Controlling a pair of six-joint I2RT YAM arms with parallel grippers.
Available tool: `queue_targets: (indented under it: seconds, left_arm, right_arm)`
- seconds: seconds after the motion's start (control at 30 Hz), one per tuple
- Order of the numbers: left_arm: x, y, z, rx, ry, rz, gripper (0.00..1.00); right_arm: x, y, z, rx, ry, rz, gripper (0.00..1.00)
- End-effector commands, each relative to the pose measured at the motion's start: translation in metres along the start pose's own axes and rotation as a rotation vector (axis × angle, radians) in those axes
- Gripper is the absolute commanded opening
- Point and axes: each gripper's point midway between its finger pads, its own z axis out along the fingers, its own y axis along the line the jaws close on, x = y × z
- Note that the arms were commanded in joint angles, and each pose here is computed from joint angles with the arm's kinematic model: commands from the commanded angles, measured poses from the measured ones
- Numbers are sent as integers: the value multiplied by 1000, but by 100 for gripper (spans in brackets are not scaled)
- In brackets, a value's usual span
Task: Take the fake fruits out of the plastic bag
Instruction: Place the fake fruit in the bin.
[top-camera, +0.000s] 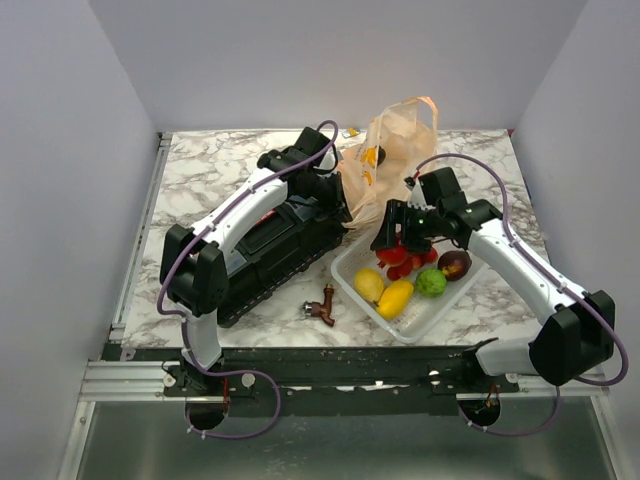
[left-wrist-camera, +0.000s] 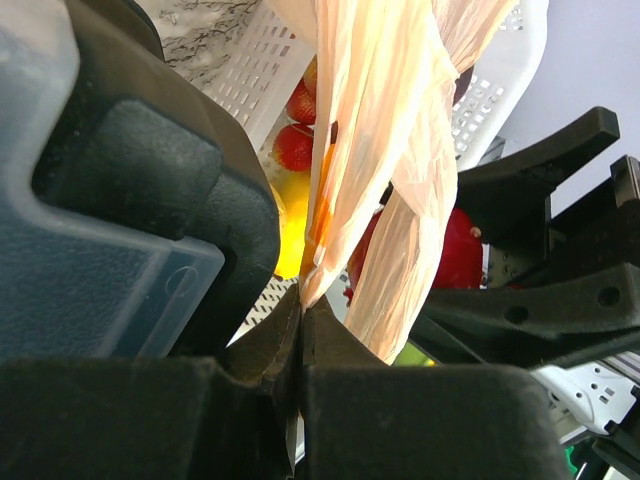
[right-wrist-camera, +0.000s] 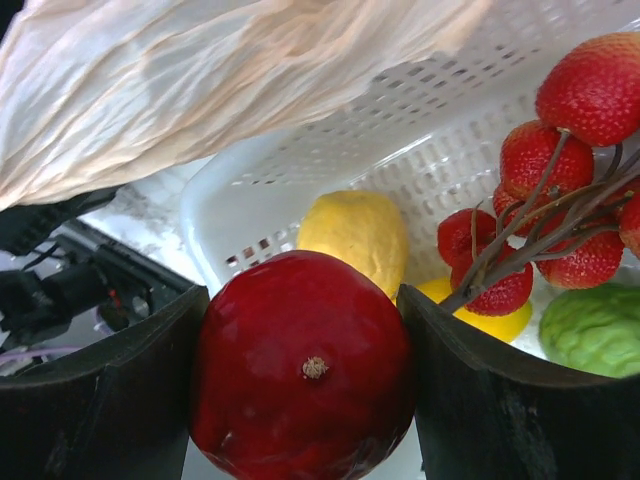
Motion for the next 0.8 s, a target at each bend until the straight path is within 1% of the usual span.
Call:
queue_targets:
  seconds: [0.0,0.2,0.4,0.5,0.57,0.63,0.77]
  left_arm:
    - [3,18,-3,-54,-6,-27,0]
    - [6,20,-1,-66,2,-27,0]
    - [11,21,4,-76,24,-27,0]
    - [10,21,6,-77,27,-24,0]
    - [11,21,6,-78,30,-23,0]
    - [11,21,7,-79,32,-21,0]
    - [12,23,8,-82,34,-21,0]
  right_arm:
    - [-15,-23,10,114,-85,-42,51]
    - [-18,-42,19,188,-120,-32,67]
    - [-13,-49,28,201,-104,-21,82]
    - [-10,-51,30,205,-94,-18,88]
    - [-9,-52,29,207,-91,-19,92]
    - [-10,-50,25,209,-93,-22,93]
    - [-27,-38,7,200,-155,-32,93]
